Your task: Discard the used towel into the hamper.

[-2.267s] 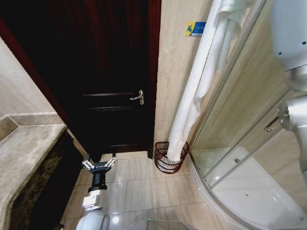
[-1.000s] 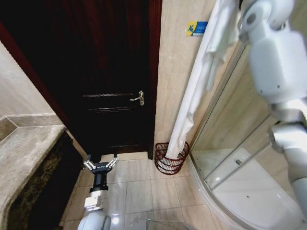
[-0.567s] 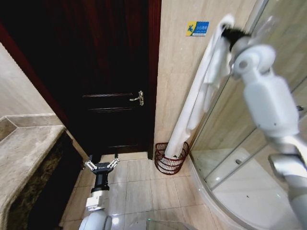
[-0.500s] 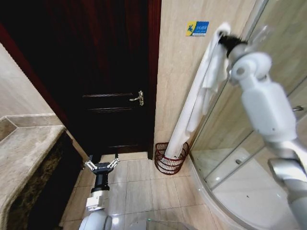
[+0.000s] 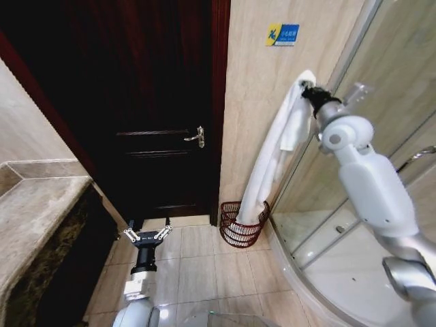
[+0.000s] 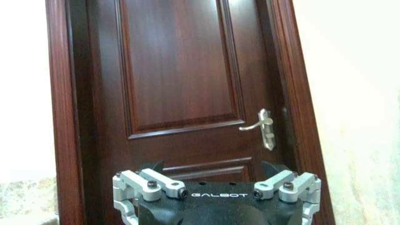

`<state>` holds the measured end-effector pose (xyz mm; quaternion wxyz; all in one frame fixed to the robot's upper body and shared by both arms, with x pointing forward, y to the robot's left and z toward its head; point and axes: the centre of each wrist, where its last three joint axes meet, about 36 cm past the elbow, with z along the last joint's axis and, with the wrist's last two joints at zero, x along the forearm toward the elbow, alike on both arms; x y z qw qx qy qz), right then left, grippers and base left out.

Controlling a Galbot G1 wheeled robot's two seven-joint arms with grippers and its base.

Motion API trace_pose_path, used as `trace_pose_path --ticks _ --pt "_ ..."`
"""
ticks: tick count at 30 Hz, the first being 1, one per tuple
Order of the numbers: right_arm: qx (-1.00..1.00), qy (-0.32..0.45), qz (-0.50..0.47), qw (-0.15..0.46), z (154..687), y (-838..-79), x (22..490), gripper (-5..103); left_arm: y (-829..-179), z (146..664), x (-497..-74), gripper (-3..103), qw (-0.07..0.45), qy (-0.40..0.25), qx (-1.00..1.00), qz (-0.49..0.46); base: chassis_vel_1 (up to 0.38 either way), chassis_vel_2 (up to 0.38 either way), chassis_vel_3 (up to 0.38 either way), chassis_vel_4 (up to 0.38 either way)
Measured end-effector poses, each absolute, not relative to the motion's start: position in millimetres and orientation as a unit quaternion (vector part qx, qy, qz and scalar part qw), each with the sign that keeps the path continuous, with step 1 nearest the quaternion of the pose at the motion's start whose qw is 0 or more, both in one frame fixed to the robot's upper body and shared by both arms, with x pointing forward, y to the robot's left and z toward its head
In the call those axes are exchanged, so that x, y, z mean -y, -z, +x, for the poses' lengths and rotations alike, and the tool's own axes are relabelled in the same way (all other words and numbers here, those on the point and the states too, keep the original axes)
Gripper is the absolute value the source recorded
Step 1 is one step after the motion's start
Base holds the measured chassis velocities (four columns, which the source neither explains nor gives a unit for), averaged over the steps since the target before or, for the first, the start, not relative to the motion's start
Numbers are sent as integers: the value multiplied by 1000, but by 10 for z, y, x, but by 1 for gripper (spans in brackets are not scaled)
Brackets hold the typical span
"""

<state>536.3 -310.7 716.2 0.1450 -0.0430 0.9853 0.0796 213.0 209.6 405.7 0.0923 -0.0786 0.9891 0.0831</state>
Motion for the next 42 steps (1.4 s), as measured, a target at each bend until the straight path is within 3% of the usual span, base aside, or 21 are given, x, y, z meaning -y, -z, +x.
trace_pose_path --ticks 8,25,42 --pt "-989 -60 -59 122 4937 -6692 3117 3 -4042 2117 -2085 100 92 -86 -989 -73 0 0 0 0" --pt "-988 -60 -54 130 4533 -6516 3218 3 -4018 2078 -2076 100 94 -86 -989 -70 0 0 0 0" --pt "-990 -65 -68 108 3874 -6153 2826 3 -4050 2076 -2090 100 100 -83 -989 -75 -66 63 65 -57"
